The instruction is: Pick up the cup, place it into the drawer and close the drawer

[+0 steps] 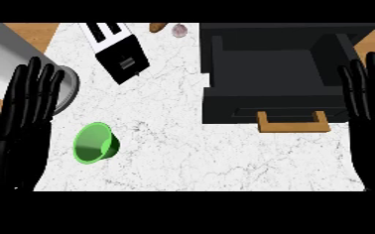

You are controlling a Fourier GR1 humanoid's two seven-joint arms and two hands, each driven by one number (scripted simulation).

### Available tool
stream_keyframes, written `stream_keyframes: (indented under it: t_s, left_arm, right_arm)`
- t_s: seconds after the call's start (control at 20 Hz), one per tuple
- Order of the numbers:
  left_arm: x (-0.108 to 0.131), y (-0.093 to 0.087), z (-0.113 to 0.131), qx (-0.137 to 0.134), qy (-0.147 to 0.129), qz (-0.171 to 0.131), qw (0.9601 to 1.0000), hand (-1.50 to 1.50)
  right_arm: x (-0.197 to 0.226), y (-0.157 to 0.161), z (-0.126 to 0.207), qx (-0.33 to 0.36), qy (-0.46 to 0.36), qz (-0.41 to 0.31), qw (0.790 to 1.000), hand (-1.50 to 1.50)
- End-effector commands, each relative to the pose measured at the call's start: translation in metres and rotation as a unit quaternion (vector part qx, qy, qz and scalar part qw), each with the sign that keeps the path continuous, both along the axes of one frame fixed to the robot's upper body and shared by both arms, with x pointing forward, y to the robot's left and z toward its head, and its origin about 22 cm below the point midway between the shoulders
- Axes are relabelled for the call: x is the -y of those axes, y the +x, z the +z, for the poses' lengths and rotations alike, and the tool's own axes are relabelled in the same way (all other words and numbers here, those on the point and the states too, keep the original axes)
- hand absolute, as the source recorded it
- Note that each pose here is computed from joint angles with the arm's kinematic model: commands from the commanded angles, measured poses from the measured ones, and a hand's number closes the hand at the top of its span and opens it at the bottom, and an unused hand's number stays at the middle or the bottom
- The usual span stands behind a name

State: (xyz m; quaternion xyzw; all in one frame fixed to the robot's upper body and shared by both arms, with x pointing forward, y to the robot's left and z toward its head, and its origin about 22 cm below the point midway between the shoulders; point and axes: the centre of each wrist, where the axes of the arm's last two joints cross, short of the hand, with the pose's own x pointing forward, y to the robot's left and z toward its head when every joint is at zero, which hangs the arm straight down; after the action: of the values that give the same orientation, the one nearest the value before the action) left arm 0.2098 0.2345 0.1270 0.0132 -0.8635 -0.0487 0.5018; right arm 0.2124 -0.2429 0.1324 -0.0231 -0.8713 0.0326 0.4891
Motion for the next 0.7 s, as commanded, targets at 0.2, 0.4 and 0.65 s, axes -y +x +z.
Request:
stream_keyframes:
  t_s: [0.2,0.4,0.65]
  left_arm:
    - [-0.043,-0.022,0.001,0.003,0.01,-0.066,0.9978,-1.5]
    - [-0.049,-0.035,-0.04,-0.11,-0.122,-0.035,0.9857,-1.5]
    - [-0.079,-0.021,-0.054,-0.112,-0.127,-0.03,0.9851,-1.5]
  right_arm:
    - [-0.008,0.005,-0.01,0.013,-0.015,0.016,1.0,-1.5]
    - [-0.002,-0.007,-0.014,-0.067,-0.039,0.065,0.995,-1.5]
    - [-0.011,0.023,-0.014,-0.075,-0.027,0.073,0.994,-1.5]
